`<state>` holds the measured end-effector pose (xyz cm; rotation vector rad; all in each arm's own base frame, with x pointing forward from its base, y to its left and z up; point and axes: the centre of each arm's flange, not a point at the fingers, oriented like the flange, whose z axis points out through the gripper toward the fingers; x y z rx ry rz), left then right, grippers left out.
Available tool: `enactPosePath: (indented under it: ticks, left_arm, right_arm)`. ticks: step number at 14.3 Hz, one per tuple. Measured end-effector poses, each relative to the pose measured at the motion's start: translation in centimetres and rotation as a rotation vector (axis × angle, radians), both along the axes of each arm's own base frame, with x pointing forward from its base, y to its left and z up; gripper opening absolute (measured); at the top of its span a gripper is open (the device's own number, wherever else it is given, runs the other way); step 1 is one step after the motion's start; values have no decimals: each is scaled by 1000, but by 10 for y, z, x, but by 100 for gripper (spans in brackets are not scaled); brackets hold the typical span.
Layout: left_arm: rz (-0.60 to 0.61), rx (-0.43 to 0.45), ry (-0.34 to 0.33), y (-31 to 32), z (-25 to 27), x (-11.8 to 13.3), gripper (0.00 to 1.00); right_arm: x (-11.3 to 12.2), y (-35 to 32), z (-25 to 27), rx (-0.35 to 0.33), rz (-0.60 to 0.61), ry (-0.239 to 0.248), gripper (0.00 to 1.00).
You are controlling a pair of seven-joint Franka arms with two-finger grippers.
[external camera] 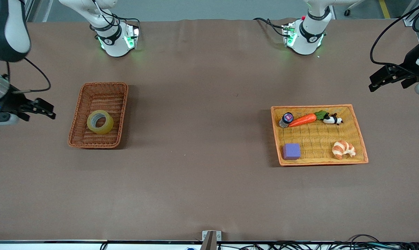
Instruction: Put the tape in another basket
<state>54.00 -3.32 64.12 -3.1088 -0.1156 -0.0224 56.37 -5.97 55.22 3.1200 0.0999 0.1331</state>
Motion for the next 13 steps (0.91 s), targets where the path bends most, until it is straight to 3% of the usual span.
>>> enactPosePath:
  ticks: [3, 4, 8, 13]
  left_arm:
    - [-11, 0, 0, -6, 0, 0, 100]
    - [-14, 0, 0, -8, 0, 0, 100]
    - [-16, 0, 0, -9, 0, 0, 100]
    - [-16, 0, 0, -9, 0, 0, 100]
  right_arm:
    - [-1, 0, 75, -25, -8, -57, 100]
    - [-4, -1, 87, -21, -41, -52, 100]
    - [-24, 2, 112, -1, -223, 56, 100]
    - [-27, 12, 121, 17, -224, 73, 100]
